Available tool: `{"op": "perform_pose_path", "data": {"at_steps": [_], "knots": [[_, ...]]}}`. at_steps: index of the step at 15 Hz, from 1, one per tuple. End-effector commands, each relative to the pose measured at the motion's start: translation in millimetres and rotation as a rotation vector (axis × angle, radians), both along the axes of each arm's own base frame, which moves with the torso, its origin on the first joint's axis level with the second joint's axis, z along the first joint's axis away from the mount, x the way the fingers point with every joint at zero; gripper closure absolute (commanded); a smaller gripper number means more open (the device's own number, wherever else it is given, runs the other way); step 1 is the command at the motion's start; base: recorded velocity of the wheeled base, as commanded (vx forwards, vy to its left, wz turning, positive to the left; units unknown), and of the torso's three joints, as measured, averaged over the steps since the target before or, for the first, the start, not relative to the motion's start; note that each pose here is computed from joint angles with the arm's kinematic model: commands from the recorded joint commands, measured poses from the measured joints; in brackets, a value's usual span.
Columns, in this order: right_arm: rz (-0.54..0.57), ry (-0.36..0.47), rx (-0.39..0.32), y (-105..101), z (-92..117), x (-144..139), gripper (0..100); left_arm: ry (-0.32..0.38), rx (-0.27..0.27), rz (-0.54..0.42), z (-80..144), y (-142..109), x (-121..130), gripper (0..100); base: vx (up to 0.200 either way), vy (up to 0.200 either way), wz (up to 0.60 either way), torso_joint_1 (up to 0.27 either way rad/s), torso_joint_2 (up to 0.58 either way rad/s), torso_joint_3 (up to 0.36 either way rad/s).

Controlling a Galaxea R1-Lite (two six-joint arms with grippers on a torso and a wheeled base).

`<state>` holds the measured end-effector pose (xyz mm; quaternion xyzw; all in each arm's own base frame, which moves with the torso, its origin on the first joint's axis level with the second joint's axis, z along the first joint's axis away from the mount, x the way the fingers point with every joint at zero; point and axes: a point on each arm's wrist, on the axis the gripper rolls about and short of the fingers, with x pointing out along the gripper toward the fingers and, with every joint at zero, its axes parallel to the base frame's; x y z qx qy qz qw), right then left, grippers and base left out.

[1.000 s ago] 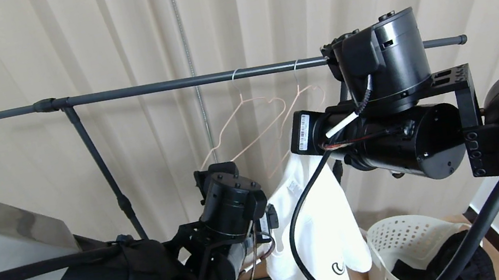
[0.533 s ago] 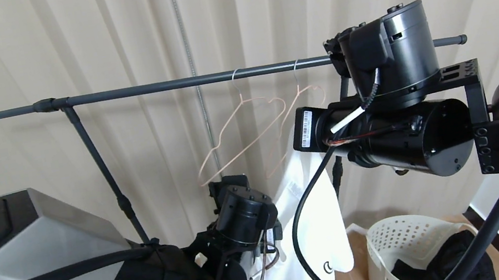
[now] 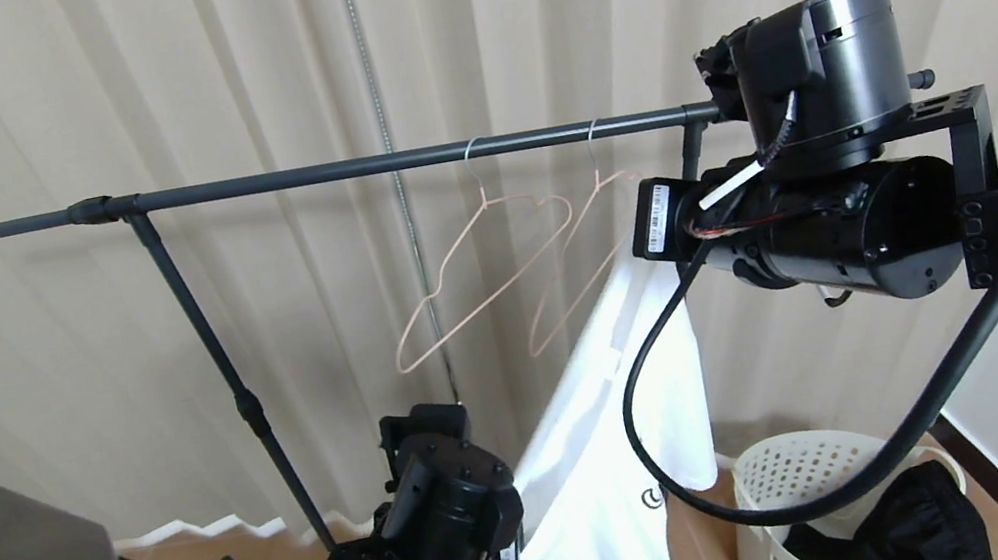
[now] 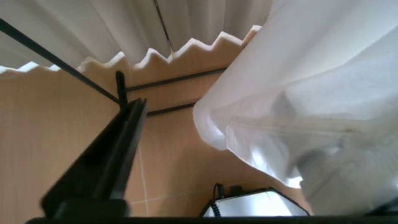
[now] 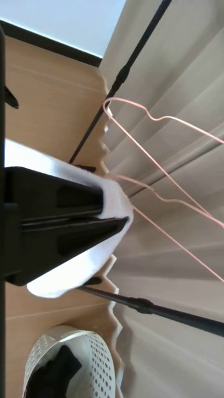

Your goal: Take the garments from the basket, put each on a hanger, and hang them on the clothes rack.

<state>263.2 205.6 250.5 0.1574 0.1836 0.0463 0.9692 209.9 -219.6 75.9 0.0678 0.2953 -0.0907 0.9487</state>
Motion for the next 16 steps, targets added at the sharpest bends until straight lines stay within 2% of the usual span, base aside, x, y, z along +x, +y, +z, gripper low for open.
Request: {"op": "perform_pose_path", "data": {"at_steps": [1,4,8,10,11,16], "knots": [[-0.009,0.003,-0.013,-3,-2,2,100,-0.043,-0.049,-0.010,22,9,-11,100,0.000,0.000,0.00,0.000,0.00,0.000],[-0.009,0.007,-0.038,-3,-5,4,100,-0.066,-0.070,0.001,31,12,-9,100,0.000,0.000,0.00,0.000,0.00,0.000],[-0.017,0.011,-0.112,-7,-11,0,100,-0.199,-0.094,0.017,76,25,8,100,0.000,0.000,0.00,0.000,0.00,0.000],[-0.015,0.009,-0.115,-8,-10,-2,100,-0.251,-0.091,0.020,92,28,13,100,0.000,0.000,0.00,0.000,0.00,0.000],[-0.011,0.011,-0.137,-10,-11,-4,100,-0.286,-0.109,0.025,104,30,13,100,0.000,0.000,0.00,0.000,0.00,0.000],[0.009,-0.032,-0.160,-8,0,-35,100,-0.327,-0.131,0.064,119,54,2,100,0.000,0.000,0.00,0.000,0.00,0.000]]}}
